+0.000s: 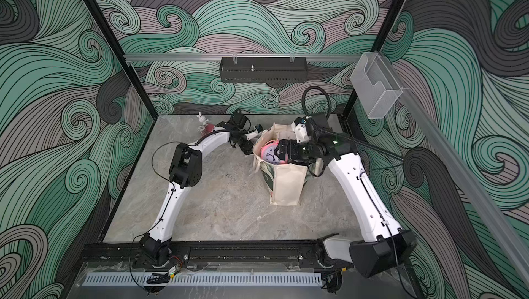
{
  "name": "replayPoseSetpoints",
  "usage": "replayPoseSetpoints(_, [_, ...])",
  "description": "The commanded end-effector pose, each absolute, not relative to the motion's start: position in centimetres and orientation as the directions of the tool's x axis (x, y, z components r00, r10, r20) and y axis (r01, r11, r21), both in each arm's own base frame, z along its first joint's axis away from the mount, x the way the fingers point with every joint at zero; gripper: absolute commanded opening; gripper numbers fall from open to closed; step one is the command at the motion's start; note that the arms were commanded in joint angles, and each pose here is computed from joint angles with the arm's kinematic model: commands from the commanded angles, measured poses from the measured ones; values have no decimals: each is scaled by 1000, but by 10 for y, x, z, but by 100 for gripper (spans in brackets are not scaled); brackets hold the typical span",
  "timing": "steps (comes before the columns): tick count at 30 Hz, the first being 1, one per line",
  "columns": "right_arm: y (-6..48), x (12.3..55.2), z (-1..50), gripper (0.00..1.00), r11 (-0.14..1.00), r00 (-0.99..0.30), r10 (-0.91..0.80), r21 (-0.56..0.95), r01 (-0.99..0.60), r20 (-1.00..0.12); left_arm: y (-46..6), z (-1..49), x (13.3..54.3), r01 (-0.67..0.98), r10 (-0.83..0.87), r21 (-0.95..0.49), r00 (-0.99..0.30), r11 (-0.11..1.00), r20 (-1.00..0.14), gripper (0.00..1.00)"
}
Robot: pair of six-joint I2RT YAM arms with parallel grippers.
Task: Put the alarm clock into the canvas bag
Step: Pick up the alarm from the center of the board.
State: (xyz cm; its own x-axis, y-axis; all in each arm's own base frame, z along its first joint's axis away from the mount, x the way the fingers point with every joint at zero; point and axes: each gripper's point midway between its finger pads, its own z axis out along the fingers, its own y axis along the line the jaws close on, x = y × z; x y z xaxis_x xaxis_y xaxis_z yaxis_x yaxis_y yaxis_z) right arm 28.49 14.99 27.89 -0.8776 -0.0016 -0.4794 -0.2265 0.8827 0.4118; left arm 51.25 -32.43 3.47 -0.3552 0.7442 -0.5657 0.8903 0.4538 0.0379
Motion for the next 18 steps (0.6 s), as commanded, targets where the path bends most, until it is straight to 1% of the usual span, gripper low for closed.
replayPoseSetpoints(1, [147, 282, 299, 100, 883, -848, 5, 401, -245, -530, -327, 60, 517, 873, 707, 74, -338, 482, -620, 76])
replayPoseSetpoints(4, [144, 283, 307, 100, 888, -832, 12, 388, -247, -555, -320, 71, 515, 846, 681, 83, -361, 526, -637, 73])
replayPoseSetpoints(8, [149, 293, 326, 100, 877, -797, 42, 404, -260, -603, -290, 86, 519, 748, 649, 131, -458, 651, -607, 69])
replayPoseSetpoints(11, [165, 301, 343, 100, 852, -767, 53, 429, -300, -640, -263, 91, 515, 676, 613, 137, -539, 724, -578, 65])
replayPoseSetpoints(18, [220, 317, 367, 100, 789, -734, -1, 450, -417, -679, -191, 104, 485, 464, 427, 93, -694, 881, -580, 64])
